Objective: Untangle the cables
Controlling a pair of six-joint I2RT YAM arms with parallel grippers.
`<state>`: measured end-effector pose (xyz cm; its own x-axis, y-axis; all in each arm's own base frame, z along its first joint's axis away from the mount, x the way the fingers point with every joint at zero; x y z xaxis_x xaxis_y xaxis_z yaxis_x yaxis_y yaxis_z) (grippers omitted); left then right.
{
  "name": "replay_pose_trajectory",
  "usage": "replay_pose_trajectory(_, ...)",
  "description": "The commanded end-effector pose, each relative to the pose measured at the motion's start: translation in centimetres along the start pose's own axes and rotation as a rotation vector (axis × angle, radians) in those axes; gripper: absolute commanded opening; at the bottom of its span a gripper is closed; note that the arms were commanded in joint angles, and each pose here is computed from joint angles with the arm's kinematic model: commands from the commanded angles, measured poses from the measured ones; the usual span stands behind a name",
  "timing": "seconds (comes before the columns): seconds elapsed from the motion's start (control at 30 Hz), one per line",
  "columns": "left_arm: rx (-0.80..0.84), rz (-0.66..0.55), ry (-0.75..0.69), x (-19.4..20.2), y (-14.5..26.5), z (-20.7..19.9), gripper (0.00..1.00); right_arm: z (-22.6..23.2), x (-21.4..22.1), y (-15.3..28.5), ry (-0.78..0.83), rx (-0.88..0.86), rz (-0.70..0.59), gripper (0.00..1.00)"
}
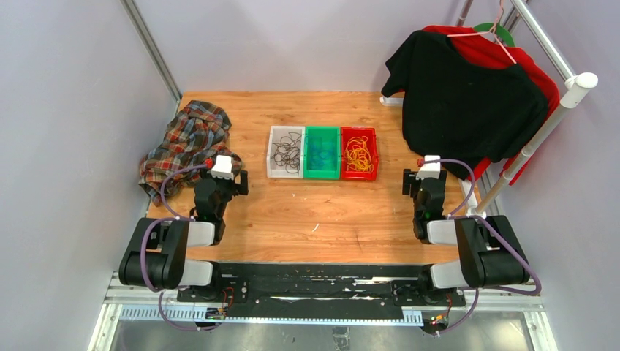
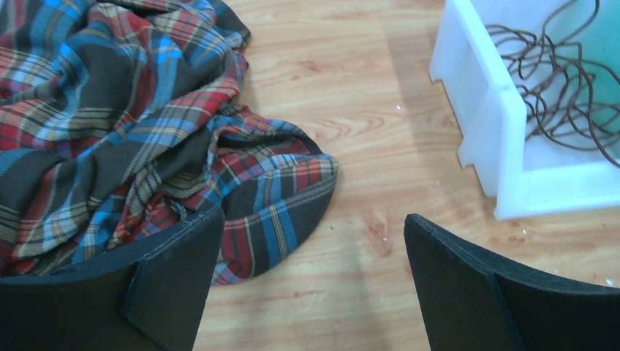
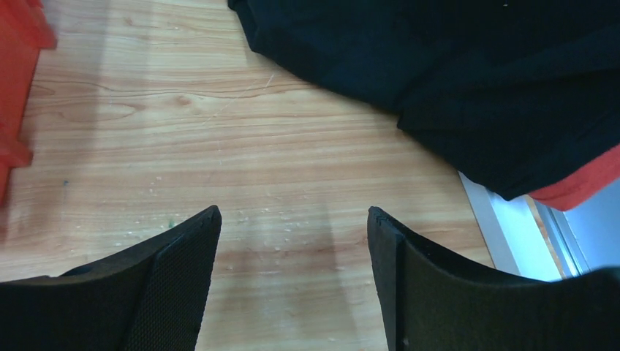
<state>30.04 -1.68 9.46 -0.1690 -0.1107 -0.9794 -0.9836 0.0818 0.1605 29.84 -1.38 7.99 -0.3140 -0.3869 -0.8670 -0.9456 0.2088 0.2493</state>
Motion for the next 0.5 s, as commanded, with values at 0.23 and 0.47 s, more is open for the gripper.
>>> replay_pose_trajectory(0.23, -0.113, -0.061, 0.046, -1.58, -0.68, 1.3, 0.98, 0.01, -0.39, -0.47, -0.011, -0.029, -0.009, 0.73)
replay_pose_trajectory(0.47, -0.109, -0.067, 0.044, -1.63, -0.78, 1.27, 0.98, 0.02, -0.39, -0.48, -0.011, -0.029, -0.009, 0.73)
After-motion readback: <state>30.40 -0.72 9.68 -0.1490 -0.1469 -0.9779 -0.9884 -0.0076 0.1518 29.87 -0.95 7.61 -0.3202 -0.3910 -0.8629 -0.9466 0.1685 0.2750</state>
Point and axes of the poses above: each gripper's point midway between its finger pads, its own y axis back along the fingers, its own z axis along the line the jaws close on, x = y × z, the point moved 5 cm from there along y, back along the fingers, and after that the axes turned 14 degrees about y, right-handed, at the moved point
